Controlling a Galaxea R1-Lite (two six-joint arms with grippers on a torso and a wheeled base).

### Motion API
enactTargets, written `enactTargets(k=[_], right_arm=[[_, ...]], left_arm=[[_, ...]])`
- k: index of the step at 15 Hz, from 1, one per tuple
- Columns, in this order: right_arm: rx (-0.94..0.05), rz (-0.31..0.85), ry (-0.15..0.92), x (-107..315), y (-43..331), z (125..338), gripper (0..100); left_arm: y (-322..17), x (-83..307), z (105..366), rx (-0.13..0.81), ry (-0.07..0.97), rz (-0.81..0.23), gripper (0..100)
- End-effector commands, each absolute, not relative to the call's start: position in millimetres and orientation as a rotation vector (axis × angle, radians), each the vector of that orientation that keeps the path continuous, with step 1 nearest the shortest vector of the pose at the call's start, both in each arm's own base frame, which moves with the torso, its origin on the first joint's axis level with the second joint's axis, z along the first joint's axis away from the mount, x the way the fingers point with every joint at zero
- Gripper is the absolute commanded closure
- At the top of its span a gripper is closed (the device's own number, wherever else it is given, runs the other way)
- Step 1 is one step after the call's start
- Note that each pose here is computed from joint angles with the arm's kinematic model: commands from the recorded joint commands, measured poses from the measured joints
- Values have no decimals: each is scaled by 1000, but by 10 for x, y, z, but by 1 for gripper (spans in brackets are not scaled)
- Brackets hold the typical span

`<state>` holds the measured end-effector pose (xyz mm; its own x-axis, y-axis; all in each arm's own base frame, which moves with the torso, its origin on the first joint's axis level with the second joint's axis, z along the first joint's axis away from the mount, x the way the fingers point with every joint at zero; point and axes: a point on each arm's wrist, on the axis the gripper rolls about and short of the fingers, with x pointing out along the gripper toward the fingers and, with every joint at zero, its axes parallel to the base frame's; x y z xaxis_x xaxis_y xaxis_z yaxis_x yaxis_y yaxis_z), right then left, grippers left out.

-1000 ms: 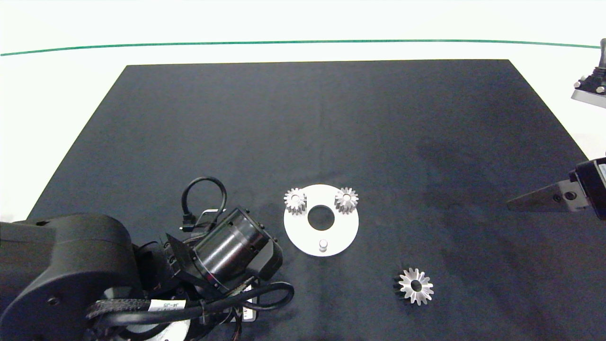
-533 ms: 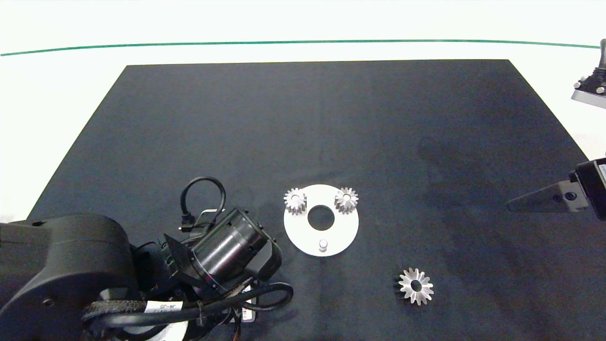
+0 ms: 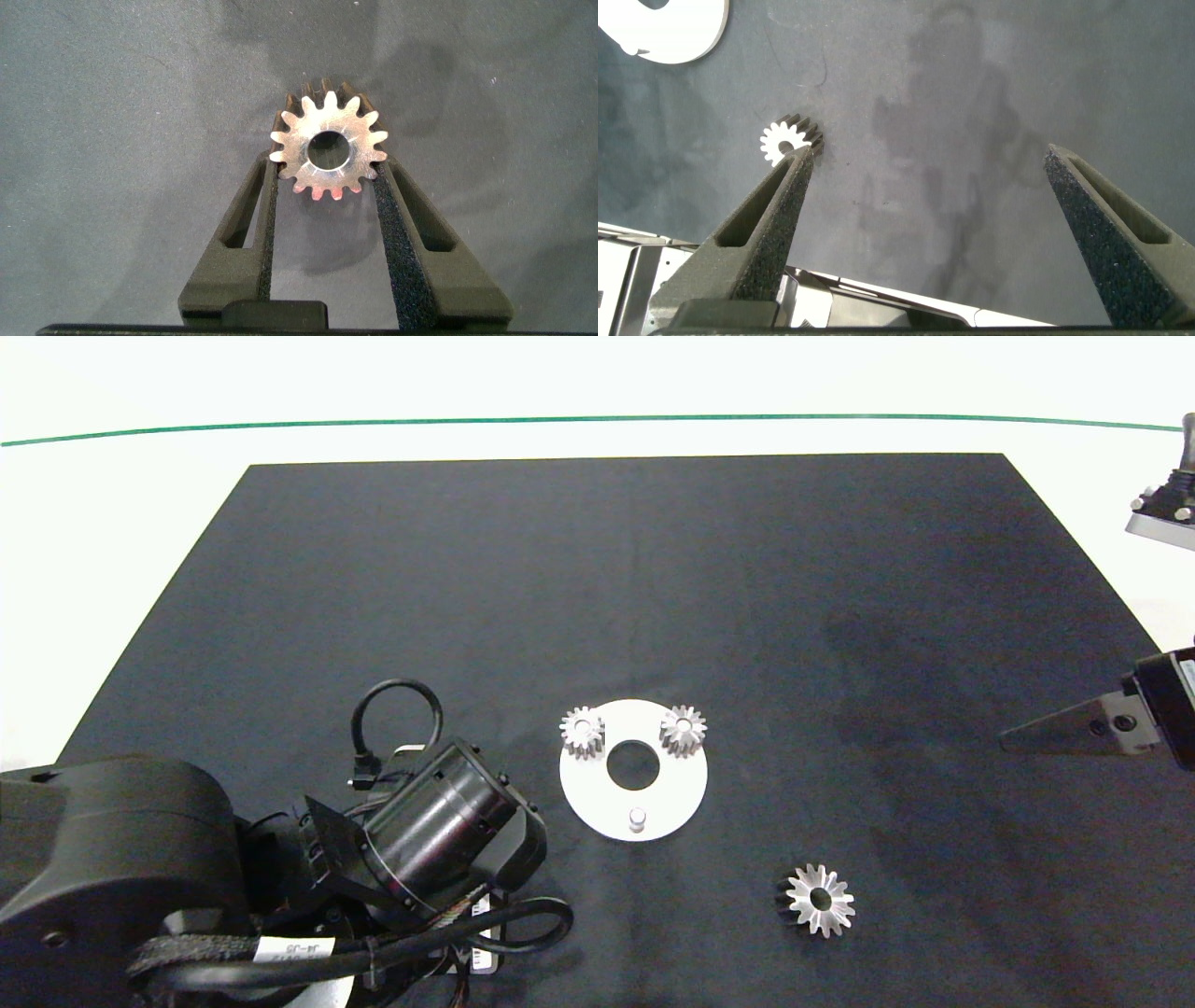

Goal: Remove an incorrectly installed larger gear and replace it with the correct smaller gear

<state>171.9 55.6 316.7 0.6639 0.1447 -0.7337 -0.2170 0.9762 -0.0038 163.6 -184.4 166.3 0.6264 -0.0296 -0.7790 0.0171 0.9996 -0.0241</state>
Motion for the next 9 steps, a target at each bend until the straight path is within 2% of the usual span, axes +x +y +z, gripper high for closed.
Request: enactTargets(k=[1,7,9], right_arm=[[-95,203,826,1719,556,3162,0],[-95,203,826,1719,556,3162,0],[-95,203,826,1719,556,3162,0]], left_arm=[[-1831,1625,1692,-23,885,-28,100],[-1775,1565,1830,11,862,-69,100],[-1838,1587,1971,22,844,-97,100]])
